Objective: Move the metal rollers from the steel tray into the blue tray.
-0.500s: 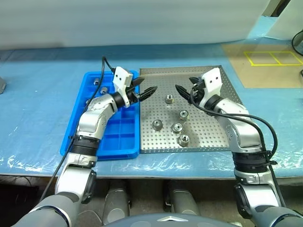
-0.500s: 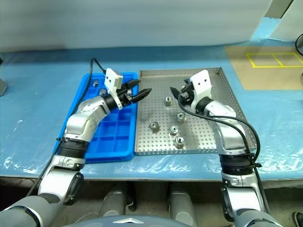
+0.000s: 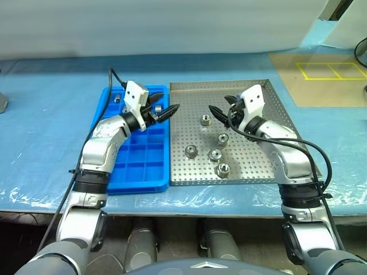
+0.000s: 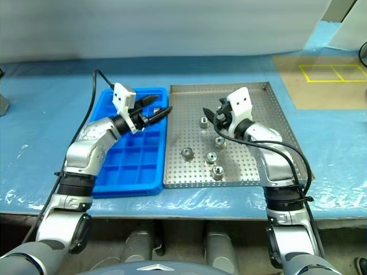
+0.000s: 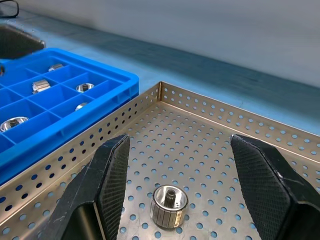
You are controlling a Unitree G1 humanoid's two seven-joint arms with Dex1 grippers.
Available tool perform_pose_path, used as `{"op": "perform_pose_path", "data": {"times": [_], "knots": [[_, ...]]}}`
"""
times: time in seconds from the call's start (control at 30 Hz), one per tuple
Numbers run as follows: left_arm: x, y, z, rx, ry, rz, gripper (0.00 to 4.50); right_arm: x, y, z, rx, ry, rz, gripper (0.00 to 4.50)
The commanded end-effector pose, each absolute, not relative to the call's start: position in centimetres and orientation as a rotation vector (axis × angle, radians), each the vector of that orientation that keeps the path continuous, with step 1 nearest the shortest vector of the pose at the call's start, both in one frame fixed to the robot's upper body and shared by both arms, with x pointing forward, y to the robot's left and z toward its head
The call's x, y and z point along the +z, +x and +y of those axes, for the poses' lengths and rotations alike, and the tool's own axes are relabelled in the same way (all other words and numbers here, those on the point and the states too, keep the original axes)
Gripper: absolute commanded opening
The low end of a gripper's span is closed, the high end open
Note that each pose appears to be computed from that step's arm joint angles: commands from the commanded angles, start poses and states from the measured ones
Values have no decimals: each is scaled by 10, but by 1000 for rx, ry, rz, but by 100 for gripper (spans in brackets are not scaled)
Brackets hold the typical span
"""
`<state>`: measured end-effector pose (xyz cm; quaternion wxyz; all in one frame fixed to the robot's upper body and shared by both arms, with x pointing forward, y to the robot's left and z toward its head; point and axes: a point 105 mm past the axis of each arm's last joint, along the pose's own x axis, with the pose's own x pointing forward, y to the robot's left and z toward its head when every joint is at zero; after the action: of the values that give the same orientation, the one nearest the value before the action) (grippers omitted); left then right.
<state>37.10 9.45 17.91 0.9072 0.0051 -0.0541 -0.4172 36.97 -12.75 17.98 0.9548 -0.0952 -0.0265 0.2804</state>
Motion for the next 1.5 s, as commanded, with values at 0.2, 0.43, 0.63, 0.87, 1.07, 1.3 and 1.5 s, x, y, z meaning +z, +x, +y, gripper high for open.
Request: {"op": "perform_pose_path", "data": {"times": [0.2, 0.43, 0.63, 0.87, 1.07, 1.3, 1.5], "knots": [[191, 368, 92, -879, 43, -149, 394, 191, 365, -128, 572, -200, -100, 332], [194, 367, 87, -902, 13, -154, 394, 190, 363, -126, 573, -195, -102, 332], [196, 367, 85, -908, 20, -154, 394, 191, 361, -128, 570, -197, -104, 332], [214, 355, 50, -1130, 108, -176, 394, 190, 349, -136, 605, -247, -77, 332], [202, 339, 20, -1391, 419, -150, 394, 179, 336, -143, 598, -269, -34, 332], [157, 349, 15, -1530, 707, 23, 394, 171, 331, -145, 534, -255, -23, 332], [106, 360, 22, -1544, 866, 222, 394, 167, 326, -153, 479, -253, -13, 332]]}}
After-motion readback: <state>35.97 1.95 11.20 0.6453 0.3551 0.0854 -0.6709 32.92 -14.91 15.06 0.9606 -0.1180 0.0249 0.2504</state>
